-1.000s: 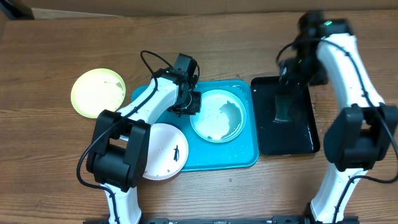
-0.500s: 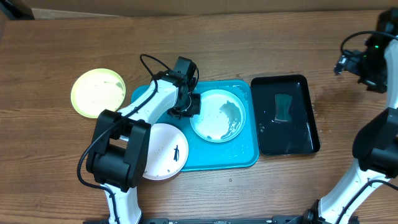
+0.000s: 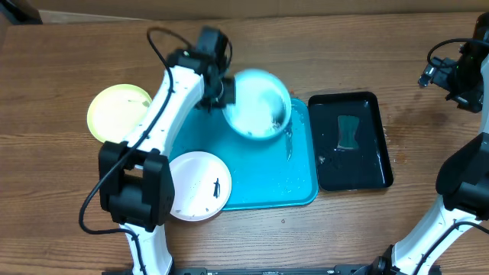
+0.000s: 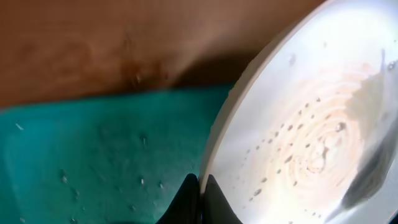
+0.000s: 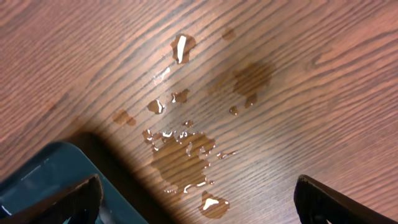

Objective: Clean dirty plates on tray and stack at the side
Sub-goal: 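Lift the white plate with left gripper and tilt it over black tray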

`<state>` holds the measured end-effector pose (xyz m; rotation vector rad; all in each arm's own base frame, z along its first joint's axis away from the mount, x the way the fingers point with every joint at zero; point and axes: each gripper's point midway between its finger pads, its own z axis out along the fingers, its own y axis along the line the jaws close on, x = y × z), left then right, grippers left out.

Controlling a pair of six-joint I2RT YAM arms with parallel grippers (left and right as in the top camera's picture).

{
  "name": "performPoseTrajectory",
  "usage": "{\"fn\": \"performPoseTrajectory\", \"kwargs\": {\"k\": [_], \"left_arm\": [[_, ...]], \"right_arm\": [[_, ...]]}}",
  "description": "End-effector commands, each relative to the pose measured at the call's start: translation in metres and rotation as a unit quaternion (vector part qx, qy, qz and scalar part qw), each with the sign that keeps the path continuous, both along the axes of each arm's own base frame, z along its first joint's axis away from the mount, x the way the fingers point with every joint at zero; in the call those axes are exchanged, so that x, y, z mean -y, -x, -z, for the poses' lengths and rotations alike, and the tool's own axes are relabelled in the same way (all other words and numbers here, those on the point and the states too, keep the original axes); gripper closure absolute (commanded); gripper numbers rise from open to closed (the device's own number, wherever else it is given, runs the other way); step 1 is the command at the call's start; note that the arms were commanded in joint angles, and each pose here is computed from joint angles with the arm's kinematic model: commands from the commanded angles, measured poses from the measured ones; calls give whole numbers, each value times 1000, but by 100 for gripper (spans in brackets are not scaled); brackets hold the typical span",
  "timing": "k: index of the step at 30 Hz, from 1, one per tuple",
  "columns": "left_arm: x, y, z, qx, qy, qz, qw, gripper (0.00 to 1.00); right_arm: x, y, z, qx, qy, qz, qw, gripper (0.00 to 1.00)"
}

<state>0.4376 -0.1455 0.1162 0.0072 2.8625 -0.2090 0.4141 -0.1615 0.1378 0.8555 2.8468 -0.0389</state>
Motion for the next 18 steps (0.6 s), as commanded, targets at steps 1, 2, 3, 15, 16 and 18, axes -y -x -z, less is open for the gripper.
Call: {"fn": "performPoseTrajectory", "kwargs": {"k": [1, 2, 3, 15, 16, 18], "left_arm": [[15, -15, -25, 45, -15, 19, 999, 96], [21, -18, -30, 58, -17, 25, 998, 96], [28, -20, -33, 69, -19, 30, 997, 96], [135, -5, -59, 188, -58, 97, 976, 96], [140, -2, -61, 196, -69, 102, 973, 96], [151, 6, -66, 218, -99, 118, 964, 96]], "right_arm": [[2, -1, -6, 9, 6, 5, 1000, 0], [2, -1, -6, 9, 7, 5, 1000, 0], [2, -2, -6, 10, 7, 5, 1000, 0], [2, -2, -6, 10, 7, 5, 1000, 0], [2, -2, -6, 11, 7, 5, 1000, 0], [2, -2, -6, 11, 7, 5, 1000, 0]]}}
